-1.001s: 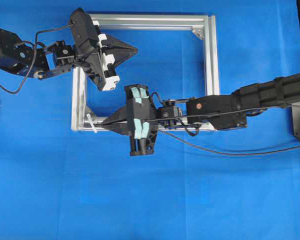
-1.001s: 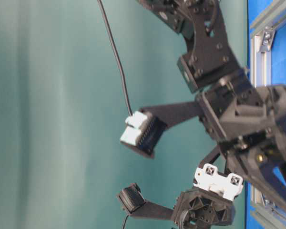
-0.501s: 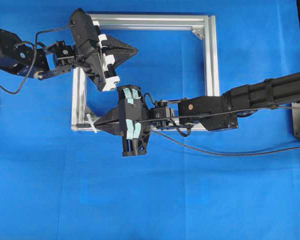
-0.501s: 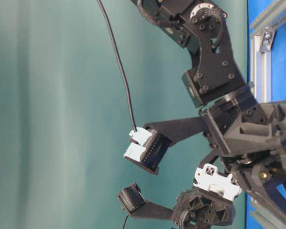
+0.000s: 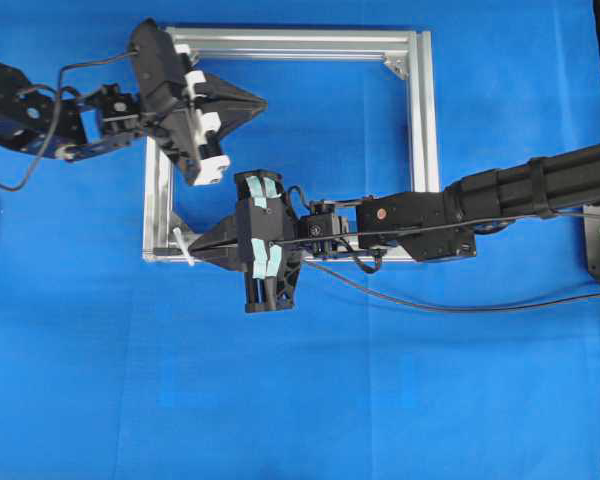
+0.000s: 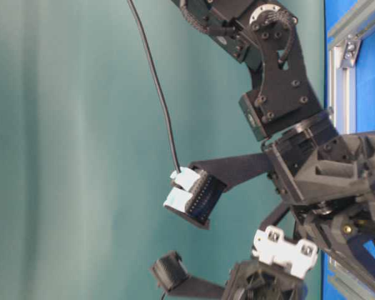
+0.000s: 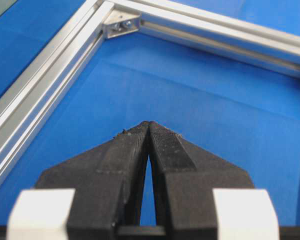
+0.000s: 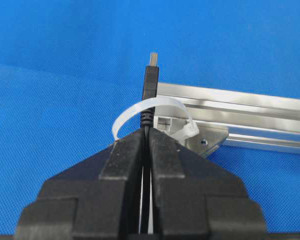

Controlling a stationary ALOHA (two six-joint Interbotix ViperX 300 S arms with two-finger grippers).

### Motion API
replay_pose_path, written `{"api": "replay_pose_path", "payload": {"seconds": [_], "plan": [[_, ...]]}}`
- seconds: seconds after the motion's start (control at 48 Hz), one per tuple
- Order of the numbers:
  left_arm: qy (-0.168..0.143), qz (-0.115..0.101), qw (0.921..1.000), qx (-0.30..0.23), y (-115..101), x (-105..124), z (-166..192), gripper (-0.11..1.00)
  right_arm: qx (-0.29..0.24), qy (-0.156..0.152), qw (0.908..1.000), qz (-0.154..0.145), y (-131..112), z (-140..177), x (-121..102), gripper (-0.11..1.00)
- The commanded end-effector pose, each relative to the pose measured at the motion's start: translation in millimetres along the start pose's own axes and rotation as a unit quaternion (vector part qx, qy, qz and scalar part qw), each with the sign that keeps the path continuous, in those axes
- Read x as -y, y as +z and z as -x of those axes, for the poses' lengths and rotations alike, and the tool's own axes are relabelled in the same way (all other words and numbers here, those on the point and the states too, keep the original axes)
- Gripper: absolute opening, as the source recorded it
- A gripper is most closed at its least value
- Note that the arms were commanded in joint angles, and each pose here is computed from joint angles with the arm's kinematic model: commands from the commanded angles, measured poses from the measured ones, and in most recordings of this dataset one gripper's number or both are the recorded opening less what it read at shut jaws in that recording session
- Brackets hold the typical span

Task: Insert the wire through the string loop located on the left side.
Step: 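Move the left gripper around to the left side of the loop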

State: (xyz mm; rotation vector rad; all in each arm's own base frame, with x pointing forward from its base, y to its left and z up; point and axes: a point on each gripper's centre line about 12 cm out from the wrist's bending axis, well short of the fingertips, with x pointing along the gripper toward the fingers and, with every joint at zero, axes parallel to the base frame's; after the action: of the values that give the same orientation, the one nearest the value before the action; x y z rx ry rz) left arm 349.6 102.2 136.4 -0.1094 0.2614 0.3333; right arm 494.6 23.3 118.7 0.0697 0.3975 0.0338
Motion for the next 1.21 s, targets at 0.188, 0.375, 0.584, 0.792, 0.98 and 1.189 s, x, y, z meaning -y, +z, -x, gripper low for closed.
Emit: {"api": "replay_pose_path", "payload": {"seconds": [0.188,0.375,0.584,0.792,0.98,1.189], "plan": [[0.002,0.000,1.0000,0.002,-2,-5,46,0.00,0.020,0.001,0.9998,0.002,16,2,0,0.00],[0.008,0.000,0.9999,-0.009,-15,-10,77,0.00,0.019,0.001,0.9998,0.002,16,2,0,0.00],[0.030,0.007,0.9995,-0.013,-25,-24,107,0.00,0.017,0.000,0.9999,0.002,16,2,0,0.00],[0.039,0.012,0.9991,-0.013,-29,-29,119,0.00,0.018,0.000,0.9998,0.001,16,2,0,0.00],[0.033,0.026,0.9988,-0.026,-30,-26,118,0.00,0.018,0.000,0.9998,0.001,16,2,0,0.00],[-0.035,0.014,0.9990,-0.024,-31,7,127,0.00,0.018,0.001,0.9998,0.002,17,2,0,0.00]]}}
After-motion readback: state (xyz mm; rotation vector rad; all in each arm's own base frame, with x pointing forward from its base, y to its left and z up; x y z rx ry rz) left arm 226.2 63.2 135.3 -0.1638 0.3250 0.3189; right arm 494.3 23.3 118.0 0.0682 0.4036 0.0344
